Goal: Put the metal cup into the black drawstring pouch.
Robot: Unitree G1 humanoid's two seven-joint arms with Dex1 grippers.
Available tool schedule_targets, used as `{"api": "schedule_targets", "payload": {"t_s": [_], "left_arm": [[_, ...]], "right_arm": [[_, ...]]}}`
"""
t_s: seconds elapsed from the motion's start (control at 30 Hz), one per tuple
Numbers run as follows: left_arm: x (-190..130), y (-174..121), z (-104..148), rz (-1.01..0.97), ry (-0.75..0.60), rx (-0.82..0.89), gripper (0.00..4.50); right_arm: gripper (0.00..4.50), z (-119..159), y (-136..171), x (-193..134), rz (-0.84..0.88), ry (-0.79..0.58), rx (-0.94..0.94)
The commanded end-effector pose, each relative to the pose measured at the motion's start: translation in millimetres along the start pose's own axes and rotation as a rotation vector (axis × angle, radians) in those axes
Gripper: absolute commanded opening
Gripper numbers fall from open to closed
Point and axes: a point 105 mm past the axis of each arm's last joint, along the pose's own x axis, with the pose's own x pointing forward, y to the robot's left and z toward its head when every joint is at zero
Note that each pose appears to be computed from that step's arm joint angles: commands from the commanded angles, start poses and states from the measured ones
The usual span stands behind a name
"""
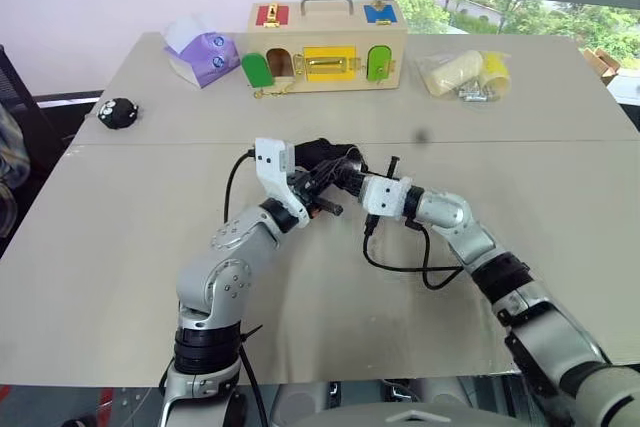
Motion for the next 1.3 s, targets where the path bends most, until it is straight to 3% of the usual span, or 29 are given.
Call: {"api": "schedule_targets", "payload": {"t_s": [0.03,0.13,0.43,0.57,0.73,0.77,0.8,1.03,1.13,1.3], "left_arm": [[3.4,-18.1,19.4,-0.071,-0.068,0.028,0.0],[4.1,-18.5,18.8,-0.074,-0.063,0.028,0.0],[1.6,-20.5,14.5,-0.074,-0.05,0.024,0.0],[1.0,-19.5,13.6,-0.066,-0.05,0.023,0.0],[2.1,4.2,27.3,0.057,-0.125,-0.014,0.0],[1.9,10.4,29.5,0.087,-0.133,-0.017,0.0],[1.7,14.0,31.5,0.104,-0.142,-0.022,0.0],[-3.3,19.8,31.9,0.105,-0.143,-0.049,0.0],[-5.7,18.8,32.5,0.091,-0.152,-0.071,0.0],[-10.9,17.3,36.2,0.064,-0.165,-0.093,0.0]], "right_arm": [[0.08,5.1,1.4,4.3,0.066,-0.02,-0.189],[0.08,1.3,4.7,7.2,0.111,-0.009,-0.254],[0.08,-0.9,-24.2,8.1,0.022,0.017,-0.2],[1.3,-0.8,-28.9,2.8,0.005,0.017,-0.172],[3.58,2.2,-31.7,-10.6,-0.038,-0.004,-0.2],[4.28,3.7,-30.7,-13.7,-0.045,-0.013,-0.197],[4.47,5.6,-28.9,-17.4,-0.048,-0.024,-0.193],[4.47,7.2,-8.9,-40.1,-0.082,-0.049,-0.009],[4.47,-8.0,-3.3,-38.7,-0.146,0.005,0.249],[4.47,-19.9,-25.8,-16.8,-0.315,0.026,0.607]]}}
